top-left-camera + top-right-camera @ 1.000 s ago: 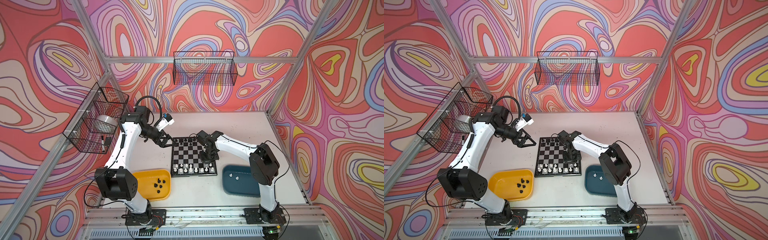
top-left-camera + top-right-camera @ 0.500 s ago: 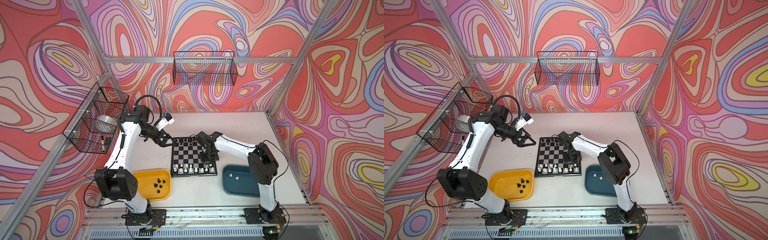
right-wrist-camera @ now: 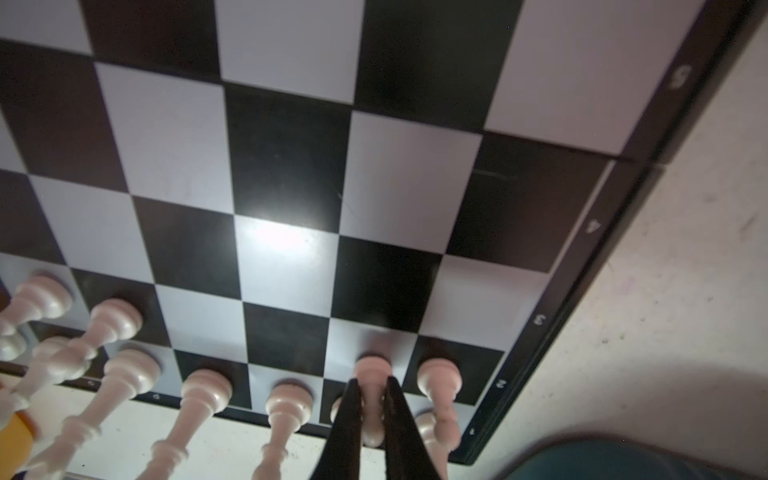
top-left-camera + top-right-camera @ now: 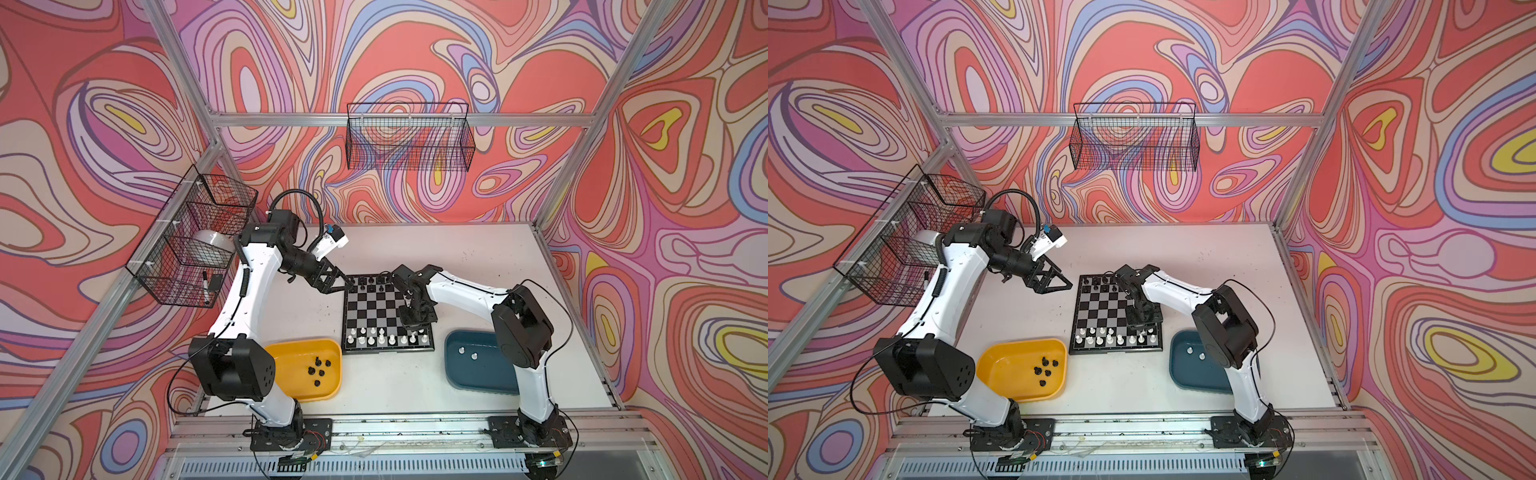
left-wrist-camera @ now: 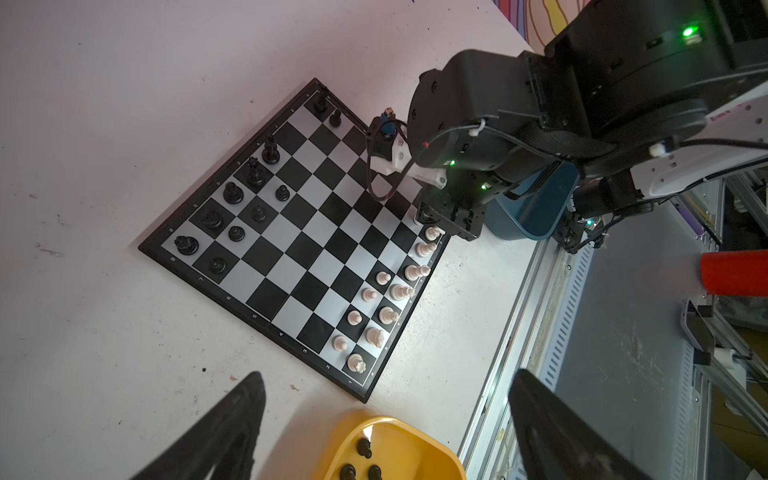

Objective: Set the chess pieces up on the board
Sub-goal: 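Lower the white pawn onto its near-row square and open the right gripper, then move the right gripper back over the teal tray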

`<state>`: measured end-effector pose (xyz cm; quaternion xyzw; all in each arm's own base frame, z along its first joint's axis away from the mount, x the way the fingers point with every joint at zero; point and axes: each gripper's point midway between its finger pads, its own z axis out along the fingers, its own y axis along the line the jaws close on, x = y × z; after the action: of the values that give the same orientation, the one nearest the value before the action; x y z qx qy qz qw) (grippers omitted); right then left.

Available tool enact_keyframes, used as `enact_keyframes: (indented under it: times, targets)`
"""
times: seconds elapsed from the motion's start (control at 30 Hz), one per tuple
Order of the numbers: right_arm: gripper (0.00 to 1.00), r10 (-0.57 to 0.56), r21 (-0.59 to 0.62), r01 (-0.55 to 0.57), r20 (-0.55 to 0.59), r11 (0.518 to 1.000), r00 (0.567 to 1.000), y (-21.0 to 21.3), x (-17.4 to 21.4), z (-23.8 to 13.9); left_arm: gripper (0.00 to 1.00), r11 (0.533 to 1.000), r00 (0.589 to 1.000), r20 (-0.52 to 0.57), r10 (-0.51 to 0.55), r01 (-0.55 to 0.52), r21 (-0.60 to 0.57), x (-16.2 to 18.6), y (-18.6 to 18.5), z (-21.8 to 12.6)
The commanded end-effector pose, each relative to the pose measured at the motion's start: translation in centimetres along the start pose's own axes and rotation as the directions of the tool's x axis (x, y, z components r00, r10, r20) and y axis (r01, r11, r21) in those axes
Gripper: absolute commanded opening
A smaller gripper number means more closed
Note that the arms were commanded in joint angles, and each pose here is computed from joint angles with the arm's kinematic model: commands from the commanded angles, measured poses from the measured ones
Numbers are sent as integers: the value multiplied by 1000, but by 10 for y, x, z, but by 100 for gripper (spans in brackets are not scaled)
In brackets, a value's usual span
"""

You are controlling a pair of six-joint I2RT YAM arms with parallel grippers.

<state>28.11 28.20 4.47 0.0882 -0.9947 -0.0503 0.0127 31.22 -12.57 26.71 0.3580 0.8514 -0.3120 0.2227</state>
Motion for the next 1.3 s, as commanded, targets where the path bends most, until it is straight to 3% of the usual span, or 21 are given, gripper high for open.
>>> enact_keyframes:
  times: [0.0,0.93,1.27]
  targets:
    - [12,-11,14,11,3,1000,1000,1,-2,7,92,1000,1000,29,4,-4,14,-7,-7,-8]
    - [23,-37,32,34,76,999,996,7,-21,-21,95,1000,999,30,24,-24,-3,-9,-9,-13]
    - [23,-7,84,-9,193,996,981,-10,-22,-70,95,996,996,-5,89,-89,-9,-13,-16,-13]
